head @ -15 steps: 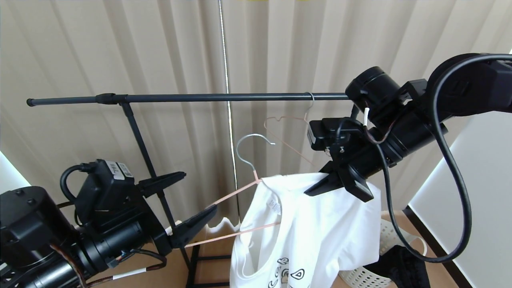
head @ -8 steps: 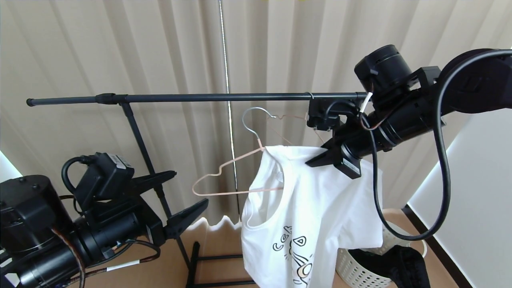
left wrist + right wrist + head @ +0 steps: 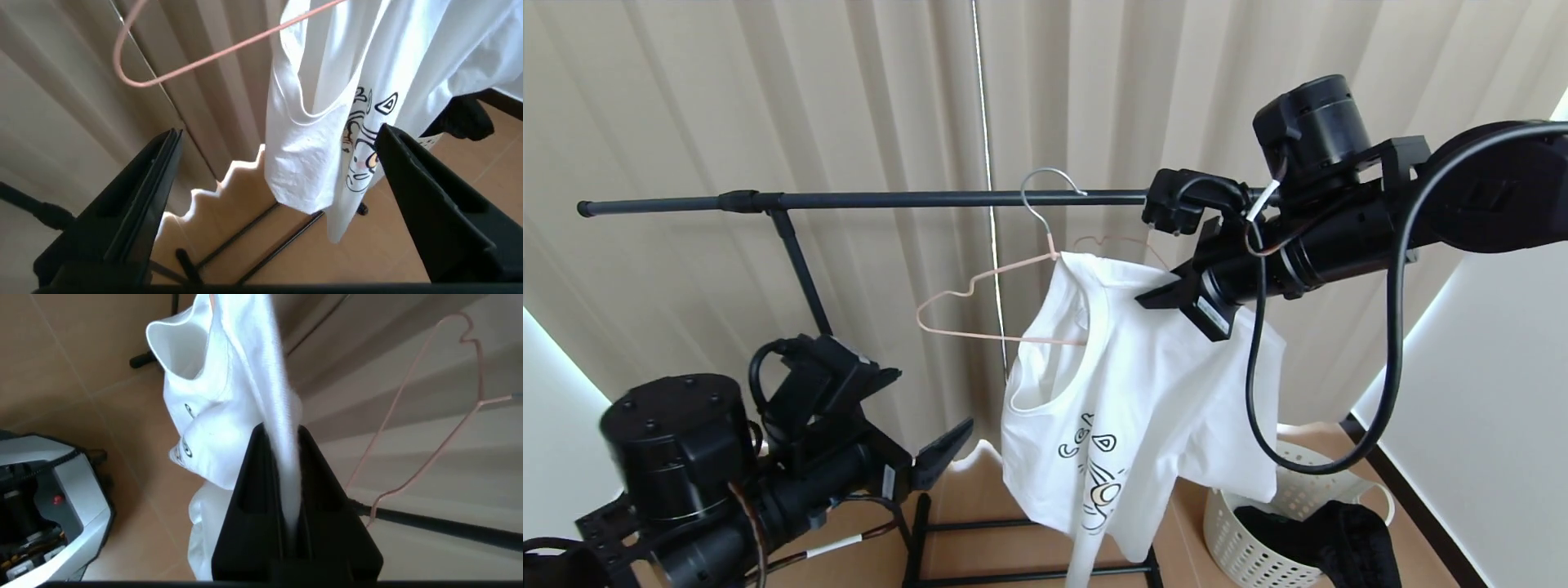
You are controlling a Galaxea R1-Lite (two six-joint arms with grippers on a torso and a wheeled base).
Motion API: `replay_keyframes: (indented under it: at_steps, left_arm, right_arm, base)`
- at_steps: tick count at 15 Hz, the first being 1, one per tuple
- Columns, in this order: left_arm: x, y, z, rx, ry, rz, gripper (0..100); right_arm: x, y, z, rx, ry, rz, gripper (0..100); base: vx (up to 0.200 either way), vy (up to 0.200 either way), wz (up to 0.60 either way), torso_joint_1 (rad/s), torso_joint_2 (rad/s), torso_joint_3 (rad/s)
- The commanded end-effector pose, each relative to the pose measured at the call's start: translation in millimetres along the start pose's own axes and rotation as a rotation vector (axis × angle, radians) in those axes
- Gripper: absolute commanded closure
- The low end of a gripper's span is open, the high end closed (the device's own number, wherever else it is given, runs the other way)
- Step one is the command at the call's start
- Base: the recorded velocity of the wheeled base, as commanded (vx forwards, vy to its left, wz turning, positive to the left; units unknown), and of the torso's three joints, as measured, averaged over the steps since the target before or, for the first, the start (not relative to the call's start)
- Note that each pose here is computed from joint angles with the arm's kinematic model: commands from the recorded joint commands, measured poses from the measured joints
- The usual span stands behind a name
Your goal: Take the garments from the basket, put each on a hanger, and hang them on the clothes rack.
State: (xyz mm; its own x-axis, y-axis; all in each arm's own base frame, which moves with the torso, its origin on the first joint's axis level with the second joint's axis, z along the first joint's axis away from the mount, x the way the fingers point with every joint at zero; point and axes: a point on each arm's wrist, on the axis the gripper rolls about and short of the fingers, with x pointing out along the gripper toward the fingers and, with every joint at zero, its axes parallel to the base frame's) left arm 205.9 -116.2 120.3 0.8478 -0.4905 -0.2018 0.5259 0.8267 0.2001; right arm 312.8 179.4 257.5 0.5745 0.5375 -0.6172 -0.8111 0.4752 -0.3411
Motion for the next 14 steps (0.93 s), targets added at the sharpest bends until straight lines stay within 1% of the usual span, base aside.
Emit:
replay_keyframes:
  at_steps: [1, 2, 3, 5, 7, 10, 11, 13, 14]
  left_arm:
    - [22.8, -17.8, -14.8, 0.009, 0.083, -0.002, 0]
    - [28.5, -22.3, -16.7, -0.001, 0.098, 0.023, 0]
    - [33.8, -25.1, -15.9, -0.021, 0.099, 0.045, 0]
    - [41.0, -25.7, -16.4, -0.045, 0.104, 0.067, 0]
    - [51.6, -25.5, -16.4, -0.077, 0.105, 0.12, 0]
    - [60.1, -25.4, -16.7, -0.105, 0.105, 0.161, 0]
    - [66.3, -25.3, -16.0, -0.121, 0.101, 0.204, 0]
    - [72.0, -25.0, -17.4, -0.128, 0.104, 0.252, 0]
    - [72.8, -26.1, -18.1, -0.128, 0.106, 0.251, 0]
  right_arm:
    - [0.0, 8.2, -4.0, -0.006, -0.025, -0.009, 100]
    - [5.2, 11.8, -5.9, 0.0, -0.036, -0.032, 100]
    - [10.2, 16.2, -7.5, 0.021, -0.041, -0.064, 100]
    - [14.0, 25.7, -5.4, 0.039, -0.072, -0.096, 100]
    - [15.9, 30.2, -8.2, 0.037, -0.114, -0.118, 100]
    - [10.9, 34.8, -6.0, 0.03, -0.137, -0.119, 100]
    - [5.7, 36.0, -3.7, 0.026, -0.149, -0.122, 100]
    - [2.2, 38.2, -3.3, 0.023, -0.153, -0.12, 100]
    - [-0.4, 39.4, -3.6, 0.022, -0.155, -0.12, 100]
  base:
    - [0.0, 0.0, 0.0, 0.0, 0.0, 0.0]
    - [0.0, 0.0, 0.0, 0.0, 0.0, 0.0]
    - [0.0, 0.0, 0.0, 0.0, 0.0, 0.0]
    - [0.0, 0.0, 0.0, 0.0, 0.0, 0.0]
    - [0.0, 0.0, 0.0, 0.0, 0.0, 0.0]
    - [0.0, 0.0, 0.0, 0.0, 0.0, 0.0]
    - [0.0, 0.0, 0.0, 0.0, 0.0, 0.0]
    - [0.0, 0.0, 0.0, 0.0, 0.0, 0.0]
    - [0.0, 0.0, 0.0, 0.0, 0.0, 0.0]
